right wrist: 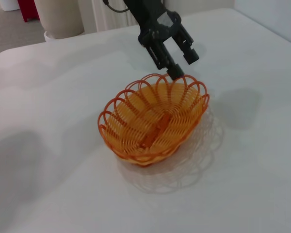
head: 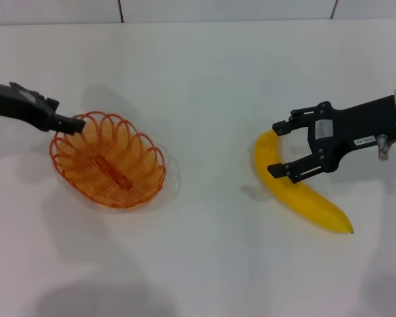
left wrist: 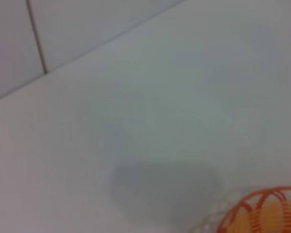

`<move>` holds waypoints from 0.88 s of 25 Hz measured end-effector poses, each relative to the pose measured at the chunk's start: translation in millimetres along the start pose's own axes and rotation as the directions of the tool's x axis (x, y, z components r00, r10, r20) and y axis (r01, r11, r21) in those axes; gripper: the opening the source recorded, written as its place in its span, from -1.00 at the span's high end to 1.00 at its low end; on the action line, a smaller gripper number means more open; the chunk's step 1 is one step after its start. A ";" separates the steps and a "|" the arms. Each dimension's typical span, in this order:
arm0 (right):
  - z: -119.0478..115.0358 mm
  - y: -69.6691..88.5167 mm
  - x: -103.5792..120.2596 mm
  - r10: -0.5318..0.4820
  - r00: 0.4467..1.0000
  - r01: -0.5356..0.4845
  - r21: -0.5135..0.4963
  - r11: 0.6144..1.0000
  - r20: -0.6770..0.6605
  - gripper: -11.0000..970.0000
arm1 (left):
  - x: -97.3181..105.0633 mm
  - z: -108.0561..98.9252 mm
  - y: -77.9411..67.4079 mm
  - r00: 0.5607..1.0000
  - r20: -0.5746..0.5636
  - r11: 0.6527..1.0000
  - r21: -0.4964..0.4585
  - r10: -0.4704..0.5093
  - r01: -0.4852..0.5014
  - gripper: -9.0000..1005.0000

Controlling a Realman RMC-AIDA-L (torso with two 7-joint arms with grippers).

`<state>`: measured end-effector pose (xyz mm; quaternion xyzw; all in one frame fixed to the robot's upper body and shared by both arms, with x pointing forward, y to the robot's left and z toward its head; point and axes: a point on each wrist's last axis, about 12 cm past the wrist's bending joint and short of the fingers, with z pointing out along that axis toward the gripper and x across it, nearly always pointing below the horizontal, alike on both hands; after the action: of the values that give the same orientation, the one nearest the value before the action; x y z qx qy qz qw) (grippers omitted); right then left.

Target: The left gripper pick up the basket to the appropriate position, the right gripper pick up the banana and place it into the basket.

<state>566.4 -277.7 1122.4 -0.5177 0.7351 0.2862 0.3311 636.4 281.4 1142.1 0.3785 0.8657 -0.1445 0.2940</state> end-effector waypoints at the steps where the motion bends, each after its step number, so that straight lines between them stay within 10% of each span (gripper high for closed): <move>1: 0.0 0.0 0.0 0.000 1.000 0.000 0.000 1.000 0.000 -0.84 | 0.4 1.8 -0.9 1.000 -0.007 1.000 0.003 0.001 -0.001 -0.46; 22: -0.4 -0.6 -0.5 0.010 1.000 -0.010 0.002 1.000 -0.002 -0.83 | -0.3 31.0 -6.4 0.998 -0.048 0.999 -0.024 0.033 -0.034 -0.43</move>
<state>567.0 -277.9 1123.0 -0.5139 0.7383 0.2869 0.3295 644.2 262.3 1118.1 0.3925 0.8677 -0.1195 0.2804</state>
